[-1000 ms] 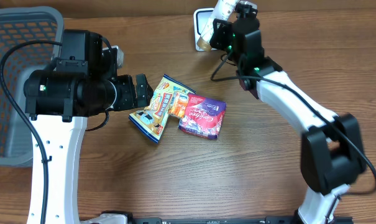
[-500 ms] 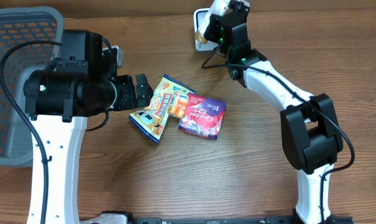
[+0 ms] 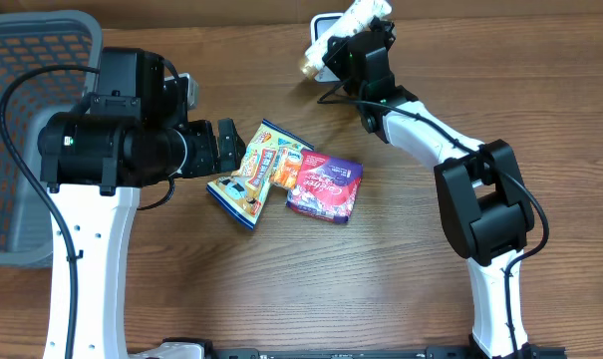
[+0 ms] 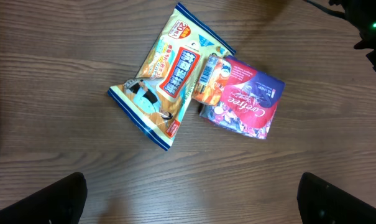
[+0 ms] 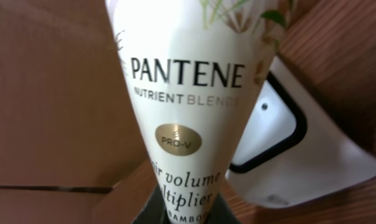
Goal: Scan the item barcode
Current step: 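Move the tube in front of the white scanner with right gripper, then hold the tube against the scanner face with the right gripper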
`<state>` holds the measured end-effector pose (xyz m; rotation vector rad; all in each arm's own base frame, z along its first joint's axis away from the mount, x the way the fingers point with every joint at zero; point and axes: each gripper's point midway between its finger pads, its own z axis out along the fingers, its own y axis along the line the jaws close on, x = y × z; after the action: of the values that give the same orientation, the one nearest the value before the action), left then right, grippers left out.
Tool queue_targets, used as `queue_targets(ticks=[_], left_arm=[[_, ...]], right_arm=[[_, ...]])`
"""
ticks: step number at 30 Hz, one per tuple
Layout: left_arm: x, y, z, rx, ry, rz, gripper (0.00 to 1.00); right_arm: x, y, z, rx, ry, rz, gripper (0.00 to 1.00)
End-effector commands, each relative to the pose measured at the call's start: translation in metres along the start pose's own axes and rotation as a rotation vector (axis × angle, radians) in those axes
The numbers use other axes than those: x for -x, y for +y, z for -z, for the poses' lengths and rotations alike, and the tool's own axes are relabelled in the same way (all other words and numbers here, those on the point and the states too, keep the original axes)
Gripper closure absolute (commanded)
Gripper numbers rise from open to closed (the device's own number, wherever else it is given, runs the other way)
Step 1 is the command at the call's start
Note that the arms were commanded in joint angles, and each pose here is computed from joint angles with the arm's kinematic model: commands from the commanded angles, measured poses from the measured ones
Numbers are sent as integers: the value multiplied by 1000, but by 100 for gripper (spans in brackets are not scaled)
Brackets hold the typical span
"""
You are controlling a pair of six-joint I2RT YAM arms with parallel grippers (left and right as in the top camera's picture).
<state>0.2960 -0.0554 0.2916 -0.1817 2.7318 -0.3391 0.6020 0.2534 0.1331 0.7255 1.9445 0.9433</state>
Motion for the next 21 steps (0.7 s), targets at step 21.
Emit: queue_targets(ticks=[21], left_arm=[[1,1,0,8,-6,-10,0]], right_arm=[[69,68,21,-31,-74,147,96]])
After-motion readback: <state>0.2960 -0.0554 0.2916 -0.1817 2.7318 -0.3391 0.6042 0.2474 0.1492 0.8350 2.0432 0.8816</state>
